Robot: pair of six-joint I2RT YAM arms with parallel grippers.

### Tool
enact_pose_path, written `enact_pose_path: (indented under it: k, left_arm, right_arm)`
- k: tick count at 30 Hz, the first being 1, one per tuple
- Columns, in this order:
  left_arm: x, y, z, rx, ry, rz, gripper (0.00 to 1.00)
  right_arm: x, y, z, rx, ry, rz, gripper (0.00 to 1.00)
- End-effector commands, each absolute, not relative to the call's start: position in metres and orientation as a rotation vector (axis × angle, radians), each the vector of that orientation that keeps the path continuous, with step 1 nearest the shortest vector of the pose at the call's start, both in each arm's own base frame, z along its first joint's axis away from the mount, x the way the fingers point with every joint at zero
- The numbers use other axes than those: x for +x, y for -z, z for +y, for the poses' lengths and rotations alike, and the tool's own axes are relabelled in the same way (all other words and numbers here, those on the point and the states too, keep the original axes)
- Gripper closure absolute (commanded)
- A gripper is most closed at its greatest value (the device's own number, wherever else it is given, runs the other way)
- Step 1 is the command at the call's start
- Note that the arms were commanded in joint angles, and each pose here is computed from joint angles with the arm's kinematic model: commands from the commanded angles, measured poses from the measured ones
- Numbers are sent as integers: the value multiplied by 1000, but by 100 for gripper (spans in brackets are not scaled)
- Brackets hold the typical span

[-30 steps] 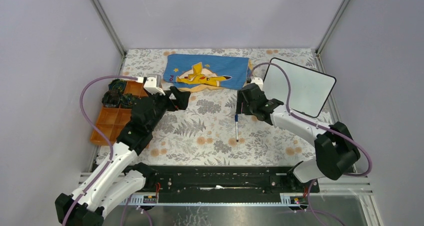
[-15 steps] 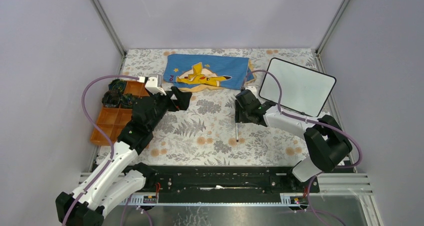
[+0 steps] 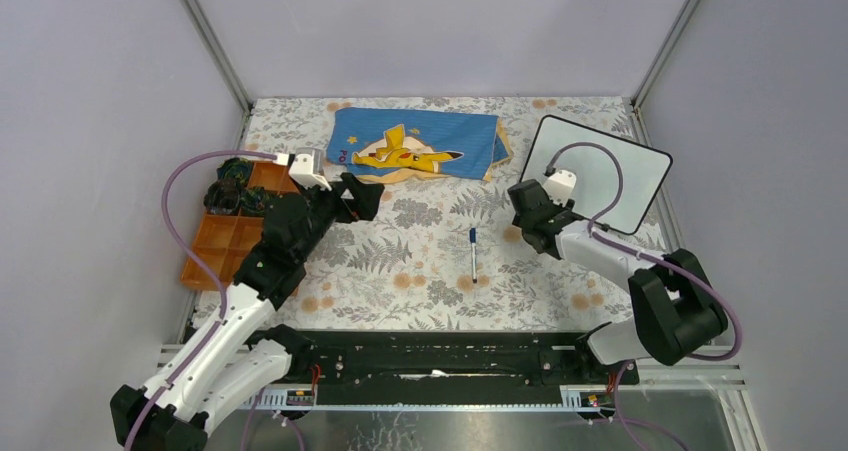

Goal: Write a sentence on the whiteboard
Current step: Move the whiteboard to the center of the board.

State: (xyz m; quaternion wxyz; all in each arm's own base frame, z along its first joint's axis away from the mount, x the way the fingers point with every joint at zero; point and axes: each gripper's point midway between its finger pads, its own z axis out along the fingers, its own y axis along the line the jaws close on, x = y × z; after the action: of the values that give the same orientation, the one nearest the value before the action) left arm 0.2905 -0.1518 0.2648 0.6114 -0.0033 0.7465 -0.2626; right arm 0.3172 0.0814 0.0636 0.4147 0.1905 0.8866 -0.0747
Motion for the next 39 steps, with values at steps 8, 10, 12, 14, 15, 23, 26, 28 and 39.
enact_pose_path:
  k: [8,10,12,14,15,23,26,28,39]
  left_arm:
    - [287,-292,-155,-3,647,1636,1]
    - [287,-292,-155,-1,649,1637,1]
    - [286,-292,-156,-1,649,1636,1]
    - [286,-292,-156,0,650,1636,1]
    - [286,-291,-156,0,649,1637,1]
    - [288,-289,-157,1,648,1643,1]
    - [289,-288,-157,2,648,1647,1]
    - [289,-287,-158,2,648,1649,1]
    - [289,-287,-158,1,649,1650,1]
  right_arm:
    - [373,-60,58,619,270,2118,35]
    - [376,-57,56,621,278,2123,36]
    - [384,-58,56,623,265,2103,36]
    - [388,-54,54,621,276,2112,37]
    - [389,-51,52,622,283,2117,38]
    - [398,-35,47,608,306,2145,42]
    - [401,-32,46,612,309,2150,44]
    - [404,-31,46,608,311,2153,46]
    - [405,-27,47,595,313,2172,57]
